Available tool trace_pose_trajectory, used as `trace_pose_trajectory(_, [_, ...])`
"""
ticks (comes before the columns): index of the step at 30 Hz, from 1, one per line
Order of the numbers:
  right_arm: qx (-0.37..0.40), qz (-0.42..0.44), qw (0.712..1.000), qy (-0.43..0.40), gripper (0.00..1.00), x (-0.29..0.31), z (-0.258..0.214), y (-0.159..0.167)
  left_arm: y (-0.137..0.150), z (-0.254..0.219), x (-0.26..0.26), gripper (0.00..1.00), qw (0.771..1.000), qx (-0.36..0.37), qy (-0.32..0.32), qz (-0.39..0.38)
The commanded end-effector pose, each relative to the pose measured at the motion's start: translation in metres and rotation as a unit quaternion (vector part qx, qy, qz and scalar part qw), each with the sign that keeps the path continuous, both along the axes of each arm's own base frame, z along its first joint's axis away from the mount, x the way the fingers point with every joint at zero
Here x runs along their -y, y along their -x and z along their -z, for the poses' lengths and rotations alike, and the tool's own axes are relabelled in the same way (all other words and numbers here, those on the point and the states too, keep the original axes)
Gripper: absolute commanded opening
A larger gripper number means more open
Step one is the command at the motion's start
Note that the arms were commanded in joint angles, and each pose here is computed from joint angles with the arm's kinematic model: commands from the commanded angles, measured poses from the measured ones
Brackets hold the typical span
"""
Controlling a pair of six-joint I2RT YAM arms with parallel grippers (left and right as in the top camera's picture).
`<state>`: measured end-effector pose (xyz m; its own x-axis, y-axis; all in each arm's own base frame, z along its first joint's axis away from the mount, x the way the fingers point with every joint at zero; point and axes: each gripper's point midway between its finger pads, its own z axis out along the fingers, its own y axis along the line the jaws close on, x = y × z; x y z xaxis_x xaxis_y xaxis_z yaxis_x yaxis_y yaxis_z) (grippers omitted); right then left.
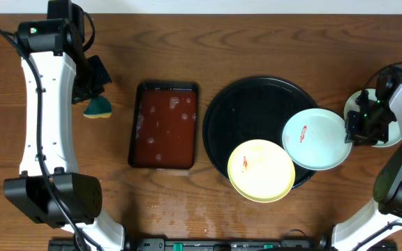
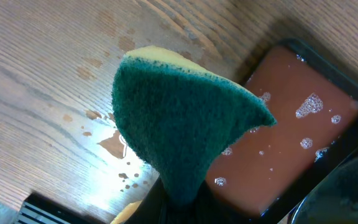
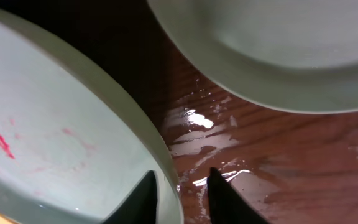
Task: Clean dirty plates on tray and stack at the side
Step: 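Grasp the second pale green plate rim with right gripper, drag it to tray center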
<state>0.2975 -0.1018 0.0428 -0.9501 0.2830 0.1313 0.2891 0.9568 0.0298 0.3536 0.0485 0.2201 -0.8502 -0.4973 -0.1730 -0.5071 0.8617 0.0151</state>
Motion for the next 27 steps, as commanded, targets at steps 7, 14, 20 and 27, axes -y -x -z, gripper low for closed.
trace_pose_trajectory(7, [0.050, 0.012, 0.998, -0.031, 0.01, -0.010, -0.014, -0.027, 0.005, -0.006, 0.001, 0.08, 1.000, 0.004, -0.002, 0.002])
trace_pose_trajectory(14, [0.139, 0.041, 0.975, -0.169, 0.01, -0.050, -0.055, -0.070, 0.005, -0.006, 0.001, 0.08, 1.000, 0.005, -0.002, 0.002])
trace_pose_trajectory(20, [0.133, 0.038, 0.975, -0.176, 0.01, -0.077, -0.038, -0.073, 0.001, -0.006, 0.012, 0.08, 1.000, 0.010, -0.002, 0.018])
trace_pose_trajectory(27, [0.141, 0.021, 0.979, -0.146, 0.01, -0.123, 0.002, -0.080, -0.004, -0.007, 0.030, 0.08, 0.999, 0.016, -0.004, 0.044])
